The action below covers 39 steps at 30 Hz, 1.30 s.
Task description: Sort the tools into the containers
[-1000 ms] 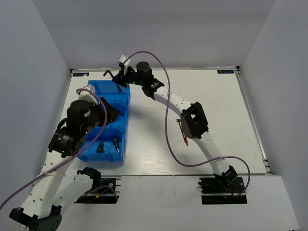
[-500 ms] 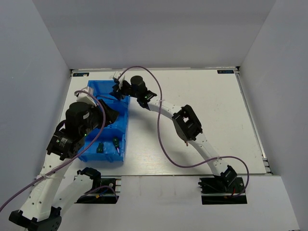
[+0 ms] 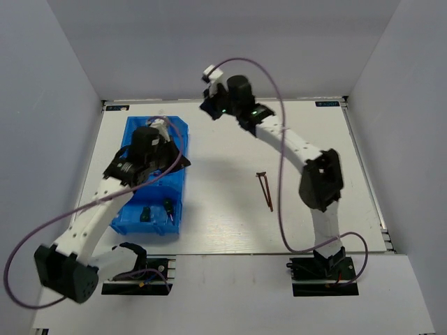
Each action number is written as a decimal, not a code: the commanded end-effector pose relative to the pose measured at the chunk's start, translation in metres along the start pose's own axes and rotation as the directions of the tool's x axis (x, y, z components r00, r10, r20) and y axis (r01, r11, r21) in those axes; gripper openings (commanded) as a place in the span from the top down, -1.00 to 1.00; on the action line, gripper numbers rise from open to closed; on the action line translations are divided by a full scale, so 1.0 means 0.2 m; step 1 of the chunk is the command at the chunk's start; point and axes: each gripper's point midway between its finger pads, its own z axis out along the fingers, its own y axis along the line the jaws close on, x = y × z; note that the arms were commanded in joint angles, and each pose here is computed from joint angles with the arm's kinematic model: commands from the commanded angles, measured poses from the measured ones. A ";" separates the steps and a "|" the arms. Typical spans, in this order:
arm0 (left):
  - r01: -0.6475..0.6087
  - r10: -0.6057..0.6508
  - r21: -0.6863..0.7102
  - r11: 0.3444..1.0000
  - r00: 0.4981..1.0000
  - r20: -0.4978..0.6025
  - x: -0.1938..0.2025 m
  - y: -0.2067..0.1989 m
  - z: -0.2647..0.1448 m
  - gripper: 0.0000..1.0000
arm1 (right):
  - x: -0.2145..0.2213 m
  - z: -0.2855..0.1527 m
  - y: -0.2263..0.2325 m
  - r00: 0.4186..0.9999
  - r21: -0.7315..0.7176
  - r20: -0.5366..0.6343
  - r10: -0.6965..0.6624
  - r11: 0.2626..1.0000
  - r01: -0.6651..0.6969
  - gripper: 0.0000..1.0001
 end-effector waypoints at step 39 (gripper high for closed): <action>-0.112 0.090 -0.061 0.992 0.953 -0.290 0.63 -0.39 0.43 -0.14 | 1.44 -1.22 0.04 0.418 0.464 -0.707 0.570 0.820 -0.334 0.25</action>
